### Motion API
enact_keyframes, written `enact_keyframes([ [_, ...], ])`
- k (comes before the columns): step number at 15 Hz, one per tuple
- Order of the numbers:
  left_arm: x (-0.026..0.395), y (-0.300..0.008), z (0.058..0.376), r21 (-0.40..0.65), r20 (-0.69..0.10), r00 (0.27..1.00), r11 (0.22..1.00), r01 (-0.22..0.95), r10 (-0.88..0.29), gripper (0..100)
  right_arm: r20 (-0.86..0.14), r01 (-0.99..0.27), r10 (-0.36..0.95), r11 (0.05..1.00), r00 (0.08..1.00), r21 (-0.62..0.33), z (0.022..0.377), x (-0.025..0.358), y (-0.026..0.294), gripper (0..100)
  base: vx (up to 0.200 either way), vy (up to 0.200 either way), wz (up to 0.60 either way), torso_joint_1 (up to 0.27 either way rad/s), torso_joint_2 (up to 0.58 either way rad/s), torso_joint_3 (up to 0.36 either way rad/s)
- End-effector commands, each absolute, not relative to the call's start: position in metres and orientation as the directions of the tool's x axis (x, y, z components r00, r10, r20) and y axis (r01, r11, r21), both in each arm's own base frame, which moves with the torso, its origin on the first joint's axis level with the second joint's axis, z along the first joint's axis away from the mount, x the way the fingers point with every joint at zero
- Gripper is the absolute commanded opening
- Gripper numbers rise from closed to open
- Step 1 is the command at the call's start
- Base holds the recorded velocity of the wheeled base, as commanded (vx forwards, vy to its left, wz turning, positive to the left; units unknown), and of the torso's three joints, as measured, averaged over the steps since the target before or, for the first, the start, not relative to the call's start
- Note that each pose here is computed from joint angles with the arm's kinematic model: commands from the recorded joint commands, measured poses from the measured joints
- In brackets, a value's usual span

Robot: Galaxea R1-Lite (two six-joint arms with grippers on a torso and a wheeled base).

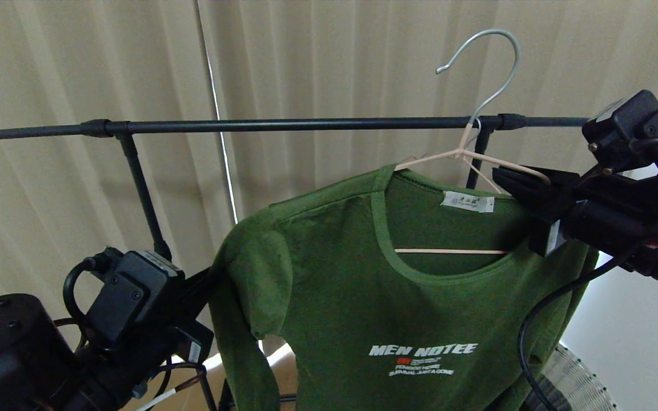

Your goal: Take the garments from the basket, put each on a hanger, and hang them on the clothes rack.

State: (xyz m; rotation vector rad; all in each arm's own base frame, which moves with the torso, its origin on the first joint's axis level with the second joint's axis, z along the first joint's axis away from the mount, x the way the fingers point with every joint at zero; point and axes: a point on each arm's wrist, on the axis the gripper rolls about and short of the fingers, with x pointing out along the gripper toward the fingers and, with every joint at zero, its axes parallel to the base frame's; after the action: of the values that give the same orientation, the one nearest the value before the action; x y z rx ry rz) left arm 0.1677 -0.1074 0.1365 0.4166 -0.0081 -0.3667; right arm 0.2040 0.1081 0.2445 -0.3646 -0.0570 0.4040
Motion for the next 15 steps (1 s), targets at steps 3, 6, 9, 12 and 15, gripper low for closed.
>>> enact_keyframes([
  [3, 0.166, -0.078, 0.128, 0.411, -0.097, 0.969, 0.878, 0.247, -0.227, 0, -0.006, -0.363, 0.387, 0.86, 0.922, -0.358, 0.247, 0.202, 0.106, 0, 0.0, 0.0, 0.0, 0.0, 0.0, 0.0],
  [6, 0.164, -0.057, 0.128, 0.407, -0.092, 0.987, 0.9, 0.157, -0.13, 0, -0.003, -0.358, 0.383, 0.862, 0.924, -0.359, 0.248, 0.201, 0.105, 0, 0.0, 0.0, 0.0, 0.0, 0.0, 0.0],
  [9, 0.163, -0.052, 0.127, 0.404, -0.094, 0.989, 0.904, 0.14, -0.112, 0, -0.003, -0.356, 0.38, 0.863, 0.925, -0.359, 0.248, 0.201, 0.105, 0, 0.0, 0.0, 0.0, 0.0, 0.0, 0.0],
  [12, 0.16, -0.053, 0.13, 0.395, -0.083, 0.985, 0.902, 0.173, -0.153, 100, 0.0, -0.355, 0.38, 0.864, 0.925, -0.358, 0.249, 0.201, 0.104, 0, 0.0, 0.0, 0.0, 0.0, 0.0, 0.0],
  [15, 0.156, -0.053, 0.141, 0.378, -0.021, 0.978, 0.904, 0.201, -0.209, 100, -0.009, -0.343, 0.364, 0.867, 0.931, -0.361, 0.248, 0.202, 0.102, 0, 0.0, 0.0, 0.0, 0.0, 0.0, 0.0],
])
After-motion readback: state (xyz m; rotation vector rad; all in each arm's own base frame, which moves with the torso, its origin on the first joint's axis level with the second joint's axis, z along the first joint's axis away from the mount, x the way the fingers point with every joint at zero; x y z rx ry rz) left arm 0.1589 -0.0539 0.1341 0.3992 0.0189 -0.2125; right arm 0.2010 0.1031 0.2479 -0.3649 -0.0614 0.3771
